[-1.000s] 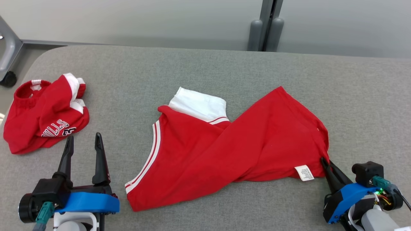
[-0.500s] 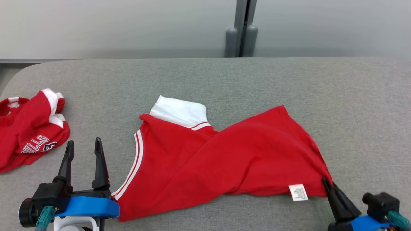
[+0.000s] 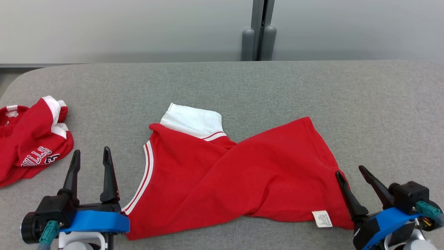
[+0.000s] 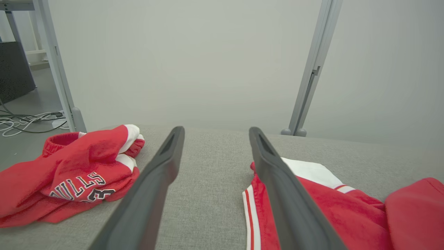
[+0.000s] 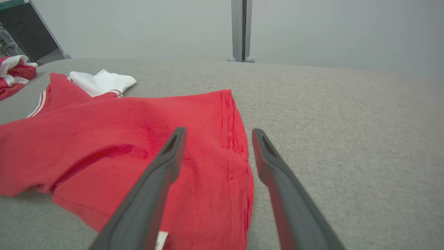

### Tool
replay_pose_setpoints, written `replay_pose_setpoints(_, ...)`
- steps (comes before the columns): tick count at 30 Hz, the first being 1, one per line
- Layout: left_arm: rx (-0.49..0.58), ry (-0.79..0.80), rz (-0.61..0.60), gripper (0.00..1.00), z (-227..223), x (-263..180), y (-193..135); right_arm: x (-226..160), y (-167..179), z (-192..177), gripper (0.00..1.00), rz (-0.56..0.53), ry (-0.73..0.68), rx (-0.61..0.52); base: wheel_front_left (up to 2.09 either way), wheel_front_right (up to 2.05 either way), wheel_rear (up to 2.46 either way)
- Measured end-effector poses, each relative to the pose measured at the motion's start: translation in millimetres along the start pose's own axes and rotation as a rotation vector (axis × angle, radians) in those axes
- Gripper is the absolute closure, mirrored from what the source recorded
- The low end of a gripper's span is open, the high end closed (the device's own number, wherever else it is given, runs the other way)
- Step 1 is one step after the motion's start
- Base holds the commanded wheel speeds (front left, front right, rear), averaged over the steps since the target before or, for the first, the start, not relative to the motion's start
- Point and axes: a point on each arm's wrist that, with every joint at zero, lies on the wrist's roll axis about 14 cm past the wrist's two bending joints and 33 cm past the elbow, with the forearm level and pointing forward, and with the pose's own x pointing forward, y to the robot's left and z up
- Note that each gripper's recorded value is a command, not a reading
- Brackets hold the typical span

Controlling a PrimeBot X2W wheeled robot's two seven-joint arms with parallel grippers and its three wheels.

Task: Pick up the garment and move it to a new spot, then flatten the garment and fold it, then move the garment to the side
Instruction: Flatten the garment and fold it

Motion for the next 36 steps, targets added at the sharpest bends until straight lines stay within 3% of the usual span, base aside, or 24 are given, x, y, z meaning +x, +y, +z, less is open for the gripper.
replay_pose_setpoints(7, 0.001, 0.006, 0.011, 0.00, -1.7, -2.6, 3.9, 20.6, -4.7, -11.3, 0.00, 0.012, 0.096, -0.047, 0.00, 0.00, 0.00)
replay_pose_setpoints(13, 0.000, 0.014, 0.021, 0.00, -3.9, -3.0, 7.0, 32.6, -2.5, -48.3, 0.00, 0.034, 0.243, -0.053, 0.00, 0.00, 0.00)
replay_pose_setpoints(14, -0.001, 0.014, 0.024, 0.00, -3.9, -2.8, 8.1, 34.4, 0.2, -52.5, 0.10, 0.043, 0.257, -0.052, 0.00, 0.00, 0.00)
replay_pose_setpoints(15, -0.001, 0.011, 0.028, 0.00, -3.1, -2.3, 9.4, 36.1, 3.1, -56.6, 0.76, 0.052, 0.273, -0.047, 0.00, 0.00, 0.00)
replay_pose_setpoints(16, 0.000, 0.009, 0.031, 0.00, -2.3, -1.9, 10.6, 37.8, 6.4, -59.1, 1.00, 0.061, 0.281, -0.040, 0.00, 0.00, 0.00)
replay_pose_setpoints(22, 0.001, 0.006, 0.044, 0.00, -1.1, -3.7, 14.7, 47.5, 8.6, -48.7, 1.00, 0.073, 0.222, -0.038, 0.00, 0.00, 0.00)
replay_pose_setpoints(31, -0.004, 0.000, 0.036, 0.00, 0.3, -0.9, 12.0, 75.0, 15.1, 25.0, 1.00, 0.087, -0.063, -0.053, 0.00, 0.00, 0.00)
replay_pose_setpoints(36, -0.007, -0.003, 0.023, 0.00, 1.9, -4.0, 7.1, 67.2, 29.2, 47.6, 1.00, 0.117, -0.145, -0.012, 0.00, 0.00, 0.00)
